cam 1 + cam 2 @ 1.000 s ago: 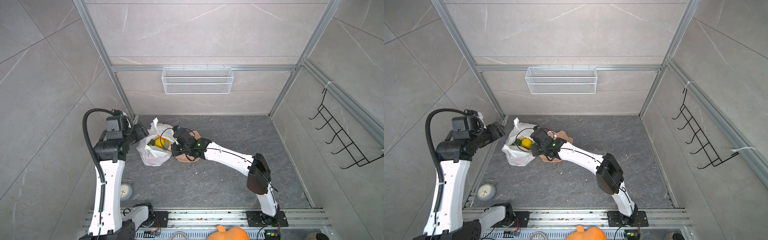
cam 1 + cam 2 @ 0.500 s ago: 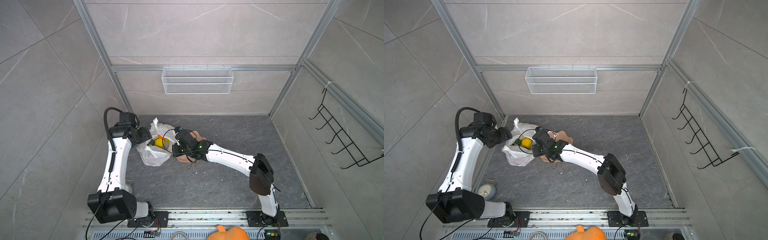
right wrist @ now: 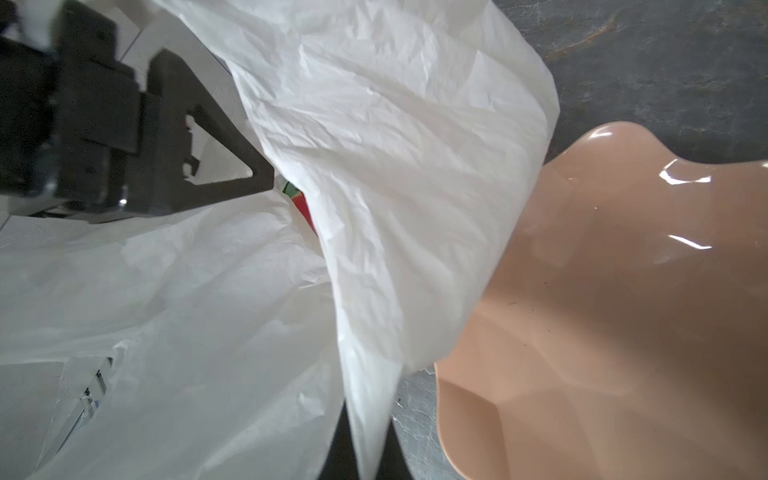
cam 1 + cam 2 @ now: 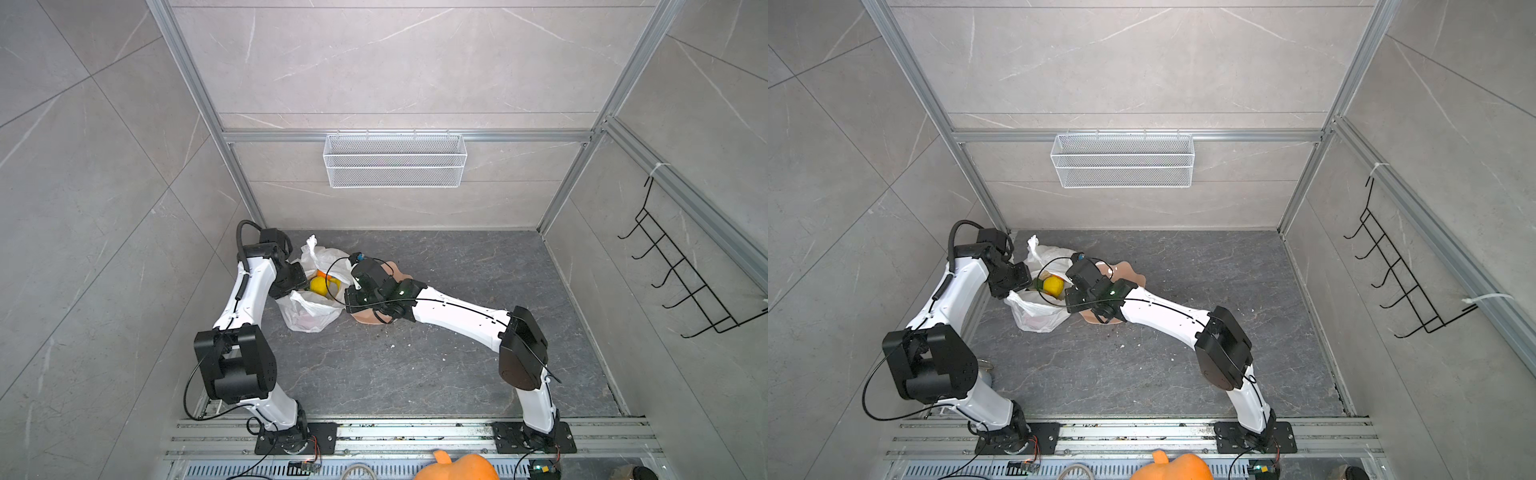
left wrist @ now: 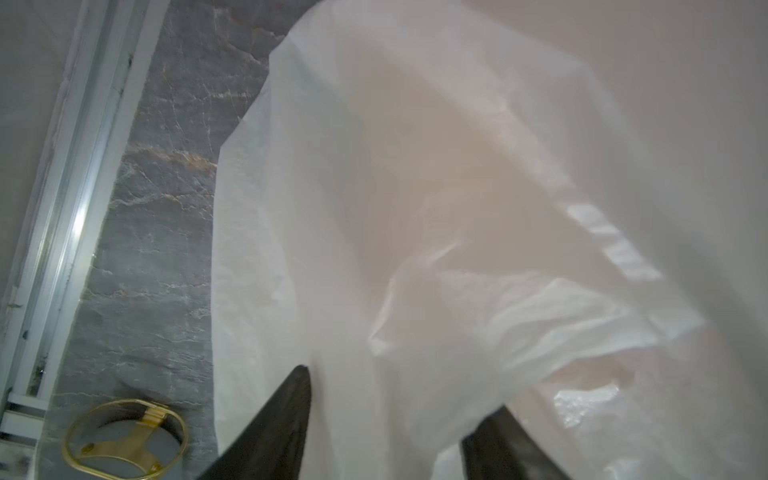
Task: Take fruits out of the plastic bag
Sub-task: Spread open the plastic bag at the middle-left of the table.
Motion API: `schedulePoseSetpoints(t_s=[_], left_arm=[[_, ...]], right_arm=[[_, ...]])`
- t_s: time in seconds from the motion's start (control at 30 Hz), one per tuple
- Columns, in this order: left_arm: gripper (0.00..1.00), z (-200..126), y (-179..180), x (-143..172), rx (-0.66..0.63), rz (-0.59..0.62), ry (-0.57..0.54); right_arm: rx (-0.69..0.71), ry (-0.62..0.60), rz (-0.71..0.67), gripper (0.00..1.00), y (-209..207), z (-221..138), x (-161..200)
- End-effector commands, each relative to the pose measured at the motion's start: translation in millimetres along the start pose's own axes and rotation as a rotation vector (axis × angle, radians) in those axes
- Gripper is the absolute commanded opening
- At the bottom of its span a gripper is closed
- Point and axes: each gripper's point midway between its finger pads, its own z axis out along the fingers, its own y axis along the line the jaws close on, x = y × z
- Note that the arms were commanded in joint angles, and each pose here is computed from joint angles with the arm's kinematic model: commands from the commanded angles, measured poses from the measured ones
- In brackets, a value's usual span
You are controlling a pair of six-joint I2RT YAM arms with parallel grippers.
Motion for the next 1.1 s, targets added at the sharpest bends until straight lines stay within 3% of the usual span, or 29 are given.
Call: schedulePoseSetpoints(t_s=[0.0, 0.1, 0.27, 0.37, 0.57, 0.63, 0.87, 1.07], left_arm=[[0.37, -13.3, 2.5, -6.9, -0.024, -0.002, -0.035], [0.14, -31.0, 1.0, -12.7, -0.002, -0.016, -0.123], [0.01, -63.6, -15.8, -5.5, 0.147, -0.050, -0.254], [0.00, -73.9, -19.2, 6.8, 0.206, -0.064, -0.305], [0.00, -78.5, -20.2, 30.3, 0.261, -0.063, -0.316], [0.00, -79.0, -21.2, 33.0, 0.272, -0.053, -0.325], [0.00, -77.6, -22.7, 34.5, 0.278, -0.029, -0.319], [0.00, -79.6, -23.5, 33.9, 0.286, -0.029, -0.328]], right_arm=[[-0.011, -0.041, 0.016, 0.00, 2.2, -15.3, -13.3], [0.011, -0.020, 0.018, 0.00, -6.2, -10.3, -5.4], [0.035, 0.015, 0.009, 0.00, -16.4, -0.4, 11.6], [0.036, 0.035, 0.005, 0.02, -18.1, 1.7, 21.8], [0.070, -0.020, -0.025, 0.39, -21.6, -26.1, 6.6], [0.094, -0.044, -0.040, 0.43, -23.2, -38.7, -2.8], [0.086, -0.096, -0.109, 0.44, -6.7, -78.1, -23.4], [0.016, -0.073, -0.129, 0.41, 17.4, -75.0, -23.4]])
